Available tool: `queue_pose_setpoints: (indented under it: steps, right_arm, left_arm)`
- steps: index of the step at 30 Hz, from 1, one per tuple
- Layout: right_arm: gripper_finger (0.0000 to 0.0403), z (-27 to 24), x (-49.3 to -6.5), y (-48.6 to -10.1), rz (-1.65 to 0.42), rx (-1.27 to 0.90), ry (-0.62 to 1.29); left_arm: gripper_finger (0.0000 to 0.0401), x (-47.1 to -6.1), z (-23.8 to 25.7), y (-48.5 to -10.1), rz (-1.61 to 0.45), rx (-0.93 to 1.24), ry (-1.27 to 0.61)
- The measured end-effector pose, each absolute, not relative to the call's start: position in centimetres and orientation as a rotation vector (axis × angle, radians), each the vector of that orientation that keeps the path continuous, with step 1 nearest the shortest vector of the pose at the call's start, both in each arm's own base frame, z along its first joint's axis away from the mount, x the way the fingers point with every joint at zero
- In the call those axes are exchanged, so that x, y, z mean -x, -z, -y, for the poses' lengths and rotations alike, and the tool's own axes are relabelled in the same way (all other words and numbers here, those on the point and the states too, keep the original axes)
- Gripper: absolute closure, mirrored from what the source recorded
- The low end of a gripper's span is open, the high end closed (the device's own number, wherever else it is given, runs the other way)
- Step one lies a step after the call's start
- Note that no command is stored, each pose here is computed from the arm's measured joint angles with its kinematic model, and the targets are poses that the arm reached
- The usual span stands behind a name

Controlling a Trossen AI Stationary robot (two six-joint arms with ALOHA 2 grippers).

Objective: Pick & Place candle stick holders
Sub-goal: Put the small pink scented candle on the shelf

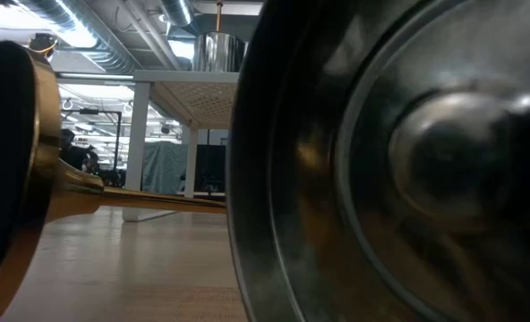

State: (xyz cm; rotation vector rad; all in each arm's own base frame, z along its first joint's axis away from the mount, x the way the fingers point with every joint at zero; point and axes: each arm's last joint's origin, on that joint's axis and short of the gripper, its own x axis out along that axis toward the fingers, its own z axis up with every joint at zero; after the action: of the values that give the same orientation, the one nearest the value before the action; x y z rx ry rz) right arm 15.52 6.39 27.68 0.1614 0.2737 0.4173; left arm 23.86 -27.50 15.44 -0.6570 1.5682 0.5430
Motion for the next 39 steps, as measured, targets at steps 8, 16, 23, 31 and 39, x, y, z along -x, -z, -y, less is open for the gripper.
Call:
queue_pose_setpoints:
  steps: [8,16,23,31,39]
  right_arm:
    - [0.0398,-6.4,-15.5,-27.7,-0.274,-0.162,-0.417]
    - [0.0398,-6.4,-15.5,-27.7,-0.273,-0.161,-0.417]
    - [0.0398,-6.4,-15.5,-27.7,-0.274,-0.161,-0.417]
    - [0.0398,-6.4,-15.5,-27.7,-0.274,-0.161,-0.417]
    - [0.0398,-6.4,-15.5,-27.7,-0.273,-0.161,-0.417]
  left_arm:
    - [0.0072,-23.9,28.1,-14.5,-1.604,0.669,-0.523]
    - [0.0072,-24.0,28.3,-14.1,-1.624,0.649,-0.496]
    - [0.0104,-24.0,28.3,-14.1,-1.628,0.650,-0.491]
    - [0.0109,-24.5,28.2,-14.4,-1.630,0.624,-0.480]
    - [0.0109,-26.7,27.3,-16.7,-1.604,0.585,-0.436]
